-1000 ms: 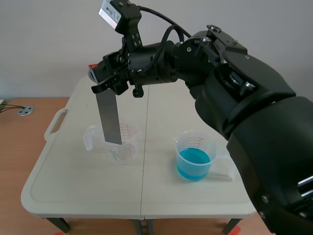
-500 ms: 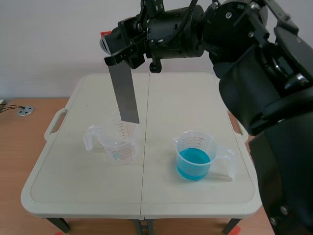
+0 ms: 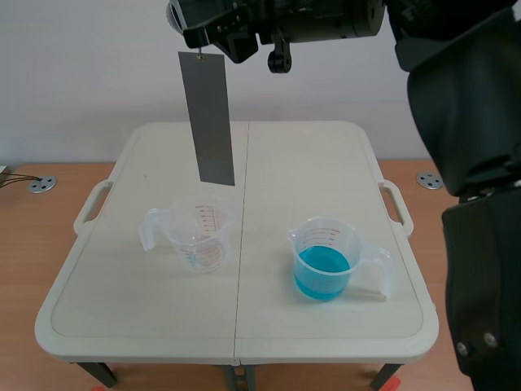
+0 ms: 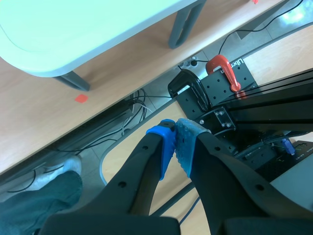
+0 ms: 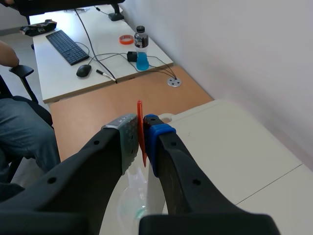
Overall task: Hold the metal plate by the orange handle, dip it into the blue solution, take it out and point at it, then put the plate back in the beaker on the left.
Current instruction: 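Move the plate over the blue solution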
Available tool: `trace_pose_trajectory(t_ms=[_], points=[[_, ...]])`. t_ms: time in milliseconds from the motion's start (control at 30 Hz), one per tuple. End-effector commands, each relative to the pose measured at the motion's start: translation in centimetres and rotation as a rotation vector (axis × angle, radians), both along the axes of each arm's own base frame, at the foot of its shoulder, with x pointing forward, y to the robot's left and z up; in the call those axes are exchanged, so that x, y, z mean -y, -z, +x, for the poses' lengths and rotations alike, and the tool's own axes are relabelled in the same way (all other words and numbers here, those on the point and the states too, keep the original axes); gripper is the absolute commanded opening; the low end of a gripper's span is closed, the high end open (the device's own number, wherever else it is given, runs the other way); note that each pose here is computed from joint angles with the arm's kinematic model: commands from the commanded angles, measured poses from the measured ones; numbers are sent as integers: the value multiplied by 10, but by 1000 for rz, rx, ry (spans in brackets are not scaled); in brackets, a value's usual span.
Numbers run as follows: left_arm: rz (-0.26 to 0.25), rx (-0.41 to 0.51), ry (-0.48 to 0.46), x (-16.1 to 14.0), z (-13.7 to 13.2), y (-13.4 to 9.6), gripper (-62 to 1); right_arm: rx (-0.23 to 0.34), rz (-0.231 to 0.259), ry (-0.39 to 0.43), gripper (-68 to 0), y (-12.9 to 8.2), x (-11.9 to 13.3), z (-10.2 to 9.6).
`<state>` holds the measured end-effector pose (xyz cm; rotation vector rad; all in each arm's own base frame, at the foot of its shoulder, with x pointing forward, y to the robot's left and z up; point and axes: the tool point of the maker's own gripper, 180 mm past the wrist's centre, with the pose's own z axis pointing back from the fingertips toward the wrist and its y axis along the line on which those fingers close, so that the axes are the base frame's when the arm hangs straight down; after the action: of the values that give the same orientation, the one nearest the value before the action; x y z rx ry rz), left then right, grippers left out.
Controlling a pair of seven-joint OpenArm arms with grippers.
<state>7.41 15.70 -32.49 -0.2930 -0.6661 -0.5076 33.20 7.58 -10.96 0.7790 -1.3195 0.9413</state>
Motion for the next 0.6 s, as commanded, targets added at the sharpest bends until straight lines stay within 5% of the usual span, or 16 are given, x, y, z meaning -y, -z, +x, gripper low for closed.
trace_pose_trajectory(t_ms=[0,567], points=[[-17,11,-3,3,2,-3,-581,47,36,-9,-664,-17,5,-5],[-18,41,-2,4,12,-5,-581,3,73,44,-664,-9,64,-32]])
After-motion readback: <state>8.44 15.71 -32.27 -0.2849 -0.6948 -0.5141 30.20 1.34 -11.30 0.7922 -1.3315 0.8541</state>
